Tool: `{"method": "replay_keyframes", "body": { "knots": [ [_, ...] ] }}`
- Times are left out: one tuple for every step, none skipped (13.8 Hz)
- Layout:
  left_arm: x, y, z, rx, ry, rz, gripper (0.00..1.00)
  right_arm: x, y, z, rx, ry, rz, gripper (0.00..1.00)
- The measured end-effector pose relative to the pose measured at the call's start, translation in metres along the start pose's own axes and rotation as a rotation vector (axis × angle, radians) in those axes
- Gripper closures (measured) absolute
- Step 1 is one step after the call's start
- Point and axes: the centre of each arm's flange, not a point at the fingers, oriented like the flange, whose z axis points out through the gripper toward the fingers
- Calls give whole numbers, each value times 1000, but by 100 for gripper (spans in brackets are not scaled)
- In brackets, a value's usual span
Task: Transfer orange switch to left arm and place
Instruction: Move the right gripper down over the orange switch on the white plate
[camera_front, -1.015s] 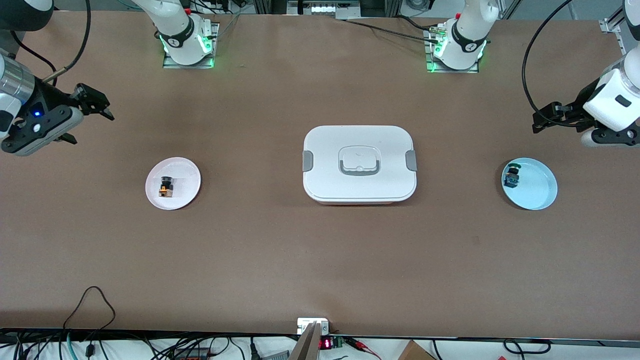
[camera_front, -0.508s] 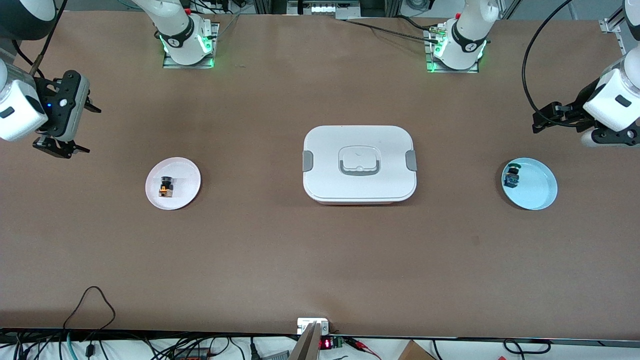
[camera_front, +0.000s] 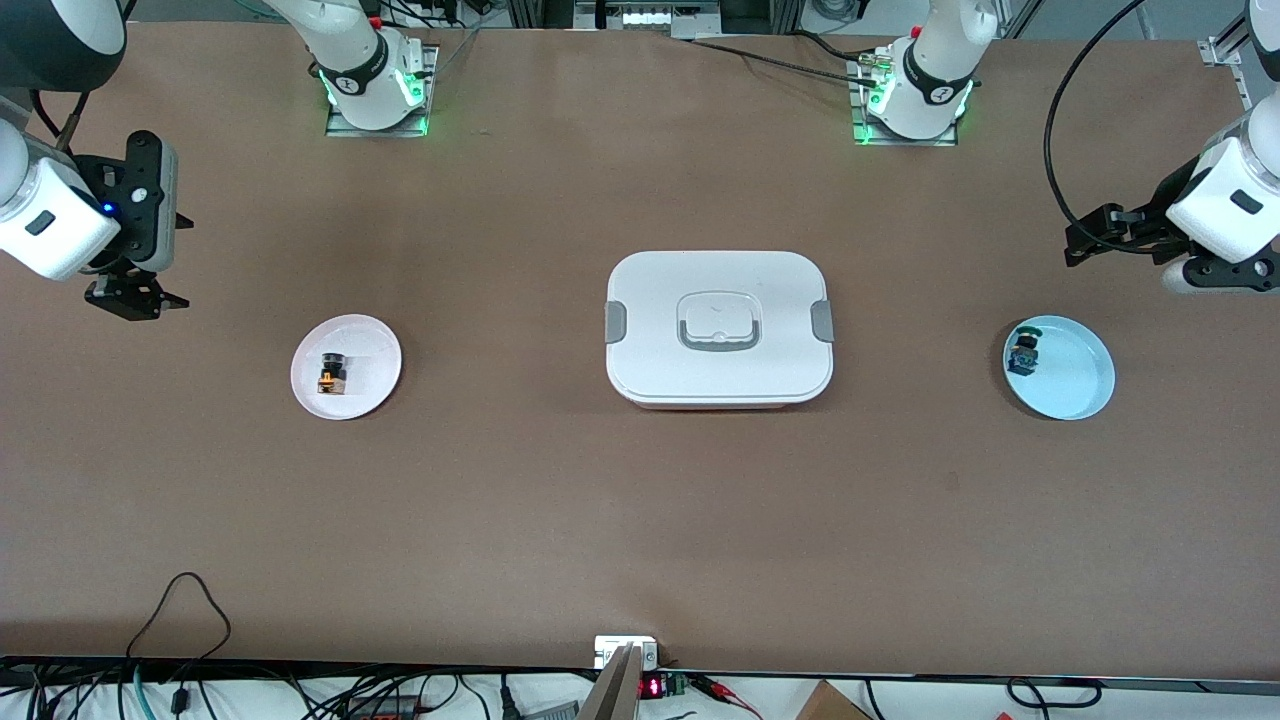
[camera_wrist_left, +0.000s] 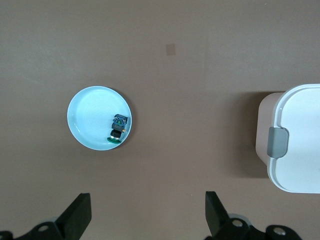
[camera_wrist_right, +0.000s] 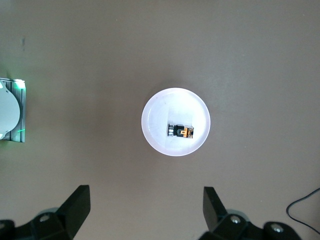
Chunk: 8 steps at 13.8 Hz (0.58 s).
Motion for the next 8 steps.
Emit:
{"method": "replay_keyframes", "body": {
  "knots": [
    [0,0,0,0,0,0,0,0,3,6,11,0,-7,0],
    [0,0,0,0,0,0,0,-1,7,15,27,0,-16,0],
    [0,0,0,0,0,0,0,-2,13,27,42,-1,-27,0],
    [0,0,0,0,0,0,0,-3,22,45,48,-1,-37,0],
    [0,0,0,0,0,0,0,-4,31,67,43,-2,-42,0],
    [0,0,0,0,0,0,0,-4,39,92,32,-2,-46,0],
    [0,0,0,0,0,0,0,-5,45,117,17,-3,-49,0],
    [0,0,0,0,0,0,0,-4,48,143,4,-3,-52,0]
  ]
}}
